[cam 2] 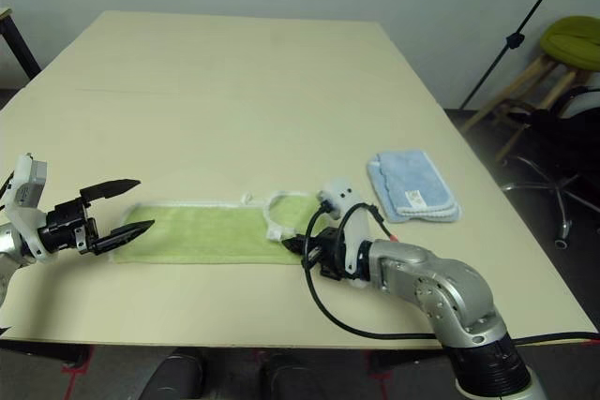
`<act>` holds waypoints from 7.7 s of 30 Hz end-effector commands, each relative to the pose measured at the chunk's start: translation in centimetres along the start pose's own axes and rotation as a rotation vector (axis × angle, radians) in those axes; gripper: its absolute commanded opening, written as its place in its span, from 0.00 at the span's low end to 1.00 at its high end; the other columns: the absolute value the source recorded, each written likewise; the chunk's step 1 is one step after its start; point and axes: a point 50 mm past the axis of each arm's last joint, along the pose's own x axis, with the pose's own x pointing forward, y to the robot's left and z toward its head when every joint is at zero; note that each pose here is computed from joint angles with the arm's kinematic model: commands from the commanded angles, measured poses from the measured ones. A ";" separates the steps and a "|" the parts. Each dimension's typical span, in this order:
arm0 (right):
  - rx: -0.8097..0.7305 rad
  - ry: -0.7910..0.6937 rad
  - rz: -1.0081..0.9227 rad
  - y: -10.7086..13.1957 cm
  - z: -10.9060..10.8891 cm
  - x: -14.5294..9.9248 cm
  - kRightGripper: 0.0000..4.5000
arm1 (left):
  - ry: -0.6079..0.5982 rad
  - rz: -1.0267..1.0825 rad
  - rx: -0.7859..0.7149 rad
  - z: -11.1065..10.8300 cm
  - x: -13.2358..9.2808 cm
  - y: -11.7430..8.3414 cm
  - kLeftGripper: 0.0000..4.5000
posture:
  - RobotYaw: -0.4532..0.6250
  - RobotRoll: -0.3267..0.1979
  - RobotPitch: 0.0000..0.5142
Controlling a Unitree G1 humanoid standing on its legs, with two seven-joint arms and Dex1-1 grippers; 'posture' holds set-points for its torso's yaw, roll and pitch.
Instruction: Fold the towel and set it aside.
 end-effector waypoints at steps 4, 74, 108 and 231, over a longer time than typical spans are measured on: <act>0.042 0.031 0.078 0.6 0.9 -0.6 0.39 | 0.008 0.009 -0.012 0.0 -0.1 -0.2 1.00 | 0.59 0.62 0.17; -1.279 0.141 0.138 -5.3 7.5 -3.5 0.00 | -0.021 -0.015 0.011 1.4 1.3 -0.3 1.00 | 0.61 0.62 0.14; -0.285 -0.428 -0.166 -7.5 7.0 -5.3 0.99 | -0.016 0.031 -0.071 3.6 11.1 -0.1 1.00 | 0.57 0.62 0.17; -0.623 -0.110 0.318 -4.8 3.8 -10.3 1.00 | 0.186 0.609 -1.449 -3.1 4.7 -7.3 0.17 | 0.61 0.62 0.23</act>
